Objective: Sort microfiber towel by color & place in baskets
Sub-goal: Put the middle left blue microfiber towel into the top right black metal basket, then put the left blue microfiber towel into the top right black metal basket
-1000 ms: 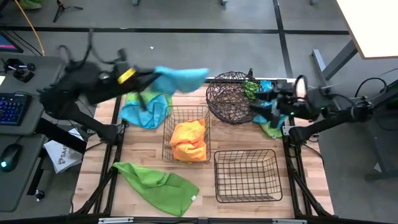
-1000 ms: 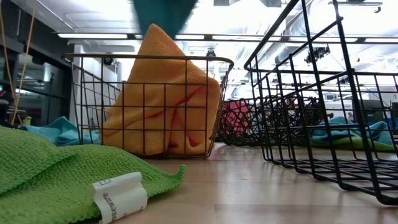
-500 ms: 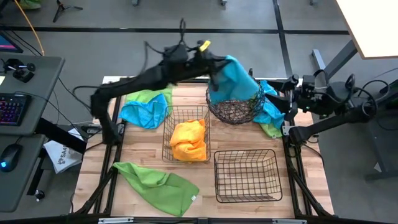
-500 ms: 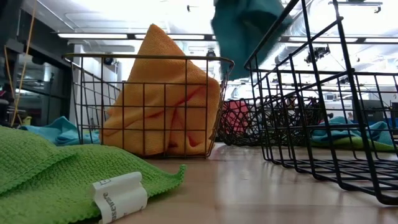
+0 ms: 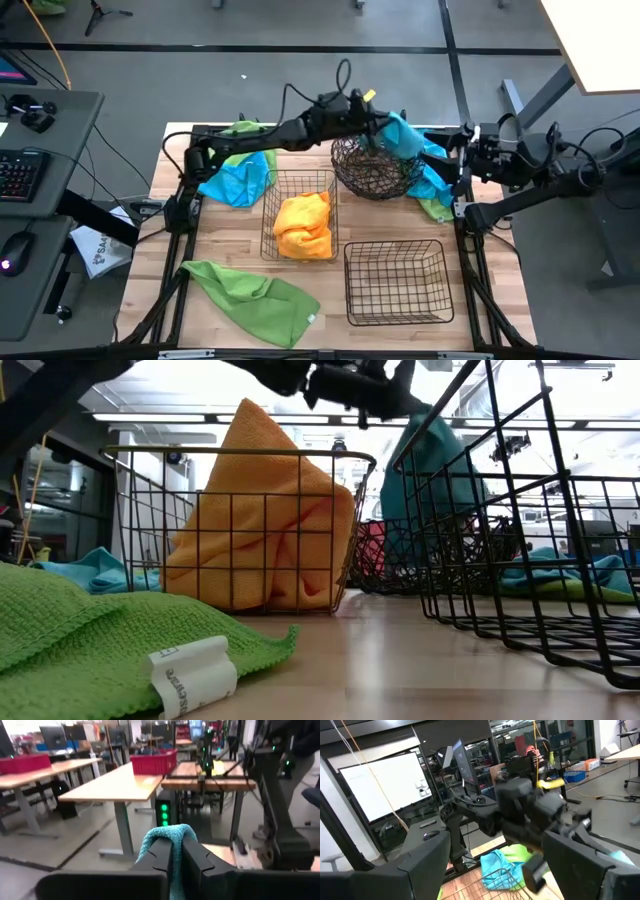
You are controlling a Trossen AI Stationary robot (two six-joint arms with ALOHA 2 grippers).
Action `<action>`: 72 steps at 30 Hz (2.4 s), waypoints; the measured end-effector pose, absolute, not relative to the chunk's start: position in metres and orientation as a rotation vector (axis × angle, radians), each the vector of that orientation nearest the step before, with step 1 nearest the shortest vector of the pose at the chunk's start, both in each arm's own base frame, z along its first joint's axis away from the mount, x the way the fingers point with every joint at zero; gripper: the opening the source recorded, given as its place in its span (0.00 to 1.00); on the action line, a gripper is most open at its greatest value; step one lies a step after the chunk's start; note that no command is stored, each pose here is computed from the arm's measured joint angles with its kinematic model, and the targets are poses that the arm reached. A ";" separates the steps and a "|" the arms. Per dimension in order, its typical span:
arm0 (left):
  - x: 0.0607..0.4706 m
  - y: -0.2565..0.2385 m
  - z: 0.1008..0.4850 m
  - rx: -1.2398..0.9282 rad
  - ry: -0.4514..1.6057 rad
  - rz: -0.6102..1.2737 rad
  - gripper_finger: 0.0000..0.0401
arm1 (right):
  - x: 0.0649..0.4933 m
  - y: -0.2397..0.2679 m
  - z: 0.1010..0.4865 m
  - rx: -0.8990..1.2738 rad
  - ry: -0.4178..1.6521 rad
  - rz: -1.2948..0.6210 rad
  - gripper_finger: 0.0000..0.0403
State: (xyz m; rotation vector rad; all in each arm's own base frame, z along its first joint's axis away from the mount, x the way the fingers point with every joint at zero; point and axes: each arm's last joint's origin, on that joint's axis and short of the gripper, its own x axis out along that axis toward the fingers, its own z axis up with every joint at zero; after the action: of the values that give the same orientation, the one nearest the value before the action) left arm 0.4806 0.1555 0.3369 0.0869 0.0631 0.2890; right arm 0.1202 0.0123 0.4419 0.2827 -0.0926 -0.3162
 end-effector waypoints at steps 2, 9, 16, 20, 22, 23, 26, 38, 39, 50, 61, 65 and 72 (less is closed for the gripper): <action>0.482 0.154 0.331 0.083 0.093 0.285 0.07 | 0.122 0.013 0.441 0.287 -0.090 -0.322 0.77; 0.479 0.150 0.327 0.045 0.189 0.276 0.29 | 0.127 0.012 0.440 0.279 -0.086 -0.407 0.77; 0.457 0.141 0.354 -0.032 0.251 0.268 0.48 | 0.129 0.010 0.441 0.272 -0.105 -0.496 0.77; 0.443 0.140 0.357 -0.112 0.341 0.183 0.52 | 0.129 0.009 0.441 0.246 -0.109 -0.541 0.77; 0.434 0.136 0.362 -0.131 0.394 0.140 0.51 | 0.129 0.008 0.441 0.240 -0.111 -0.578 0.77; 0.425 0.133 0.367 -0.129 0.430 0.131 0.51 | 0.128 0.007 0.441 0.240 -0.112 -0.592 0.77; 0.389 0.127 0.386 -0.135 0.567 0.168 0.50 | 0.128 0.006 0.441 0.246 -0.116 -0.613 0.77; 0.213 0.112 0.361 -0.398 0.753 0.691 0.44 | 0.150 -0.006 0.433 0.191 -0.055 -0.694 0.77; 0.203 0.106 0.347 -0.430 0.801 0.708 0.43 | 0.152 -0.006 0.432 0.190 -0.049 -0.686 0.77; 0.169 0.085 0.220 -0.680 1.346 0.719 0.40 | 0.163 -0.017 0.427 0.216 -0.032 -0.714 0.77; 0.175 0.084 0.171 -0.551 1.470 0.739 0.40 | 0.163 -0.026 0.427 0.259 -0.049 -0.734 0.77; 0.171 0.079 0.153 -0.527 1.525 0.727 0.40 | 0.163 -0.027 0.427 0.258 -0.050 -0.742 0.77; 0.171 0.077 0.144 -0.467 1.561 0.658 0.10 | 0.162 -0.029 0.427 0.256 -0.051 -0.756 0.77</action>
State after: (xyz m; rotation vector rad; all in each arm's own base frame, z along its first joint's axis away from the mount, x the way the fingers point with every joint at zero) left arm 0.1708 0.0765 0.1444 -0.4674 1.5610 0.6580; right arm 0.1623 -0.0292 0.4272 0.2562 -0.0513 -0.7561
